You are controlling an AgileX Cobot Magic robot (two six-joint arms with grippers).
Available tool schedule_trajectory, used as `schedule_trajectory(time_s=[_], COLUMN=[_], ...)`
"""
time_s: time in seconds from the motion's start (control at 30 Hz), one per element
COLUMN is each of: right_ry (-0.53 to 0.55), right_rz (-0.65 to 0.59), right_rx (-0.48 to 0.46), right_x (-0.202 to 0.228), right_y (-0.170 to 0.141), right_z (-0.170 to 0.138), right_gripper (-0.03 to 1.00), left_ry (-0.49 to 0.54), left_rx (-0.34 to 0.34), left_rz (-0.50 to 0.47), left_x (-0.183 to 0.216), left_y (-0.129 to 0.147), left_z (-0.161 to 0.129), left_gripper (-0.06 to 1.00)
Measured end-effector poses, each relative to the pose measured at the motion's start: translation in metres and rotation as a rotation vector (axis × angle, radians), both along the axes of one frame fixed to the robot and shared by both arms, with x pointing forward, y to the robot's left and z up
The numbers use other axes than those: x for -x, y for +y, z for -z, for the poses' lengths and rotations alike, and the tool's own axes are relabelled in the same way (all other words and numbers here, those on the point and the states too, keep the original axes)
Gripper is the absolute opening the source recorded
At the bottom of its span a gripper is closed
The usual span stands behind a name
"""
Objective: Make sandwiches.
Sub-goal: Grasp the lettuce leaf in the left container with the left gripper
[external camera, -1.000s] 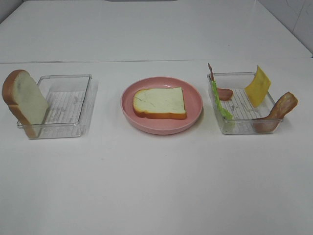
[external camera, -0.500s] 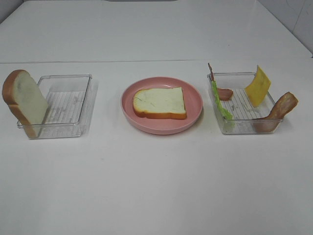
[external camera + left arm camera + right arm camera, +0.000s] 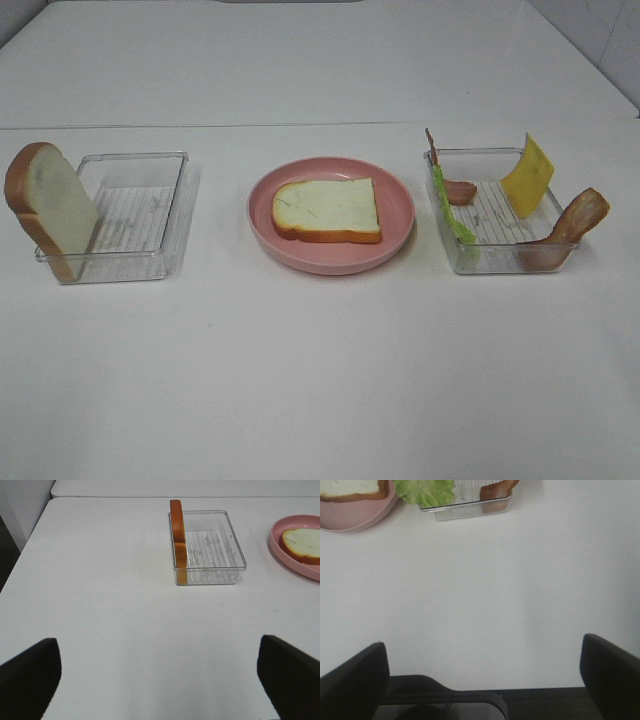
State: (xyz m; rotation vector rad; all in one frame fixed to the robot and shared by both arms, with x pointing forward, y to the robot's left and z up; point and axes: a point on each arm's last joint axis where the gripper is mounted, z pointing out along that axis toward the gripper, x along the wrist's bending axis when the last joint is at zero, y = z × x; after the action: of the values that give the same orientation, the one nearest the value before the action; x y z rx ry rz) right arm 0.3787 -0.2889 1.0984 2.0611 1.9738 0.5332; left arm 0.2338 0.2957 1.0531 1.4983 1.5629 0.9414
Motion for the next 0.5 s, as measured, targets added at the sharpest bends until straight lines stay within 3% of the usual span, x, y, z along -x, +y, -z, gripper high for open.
schedule_trajectory(time_s=[0.2, 0.27, 0.5], right_ry=[0.061, 0.081, 0.128], right_rz=[-0.044, -0.103, -0.17], right_rx=[0.008, 0.007, 0.001], right_x=[-0.064, -0.097, -0.152], right_y=[0.01, 0.03, 0.073], right_z=[-0.003, 0.002, 0.018], right_gripper=[0.98, 0.98, 0.98], left_ry=[0.0, 0.0, 0.0], left_rx=[0.0, 0.0, 0.001], left_rz=[0.0, 0.0, 0.001], left_x=[0.0, 0.0, 0.0], left_y=[0.0, 0.0, 0.0], left_z=[0.0, 0.0, 0.0], left_gripper=[0.99, 0.99, 0.99])
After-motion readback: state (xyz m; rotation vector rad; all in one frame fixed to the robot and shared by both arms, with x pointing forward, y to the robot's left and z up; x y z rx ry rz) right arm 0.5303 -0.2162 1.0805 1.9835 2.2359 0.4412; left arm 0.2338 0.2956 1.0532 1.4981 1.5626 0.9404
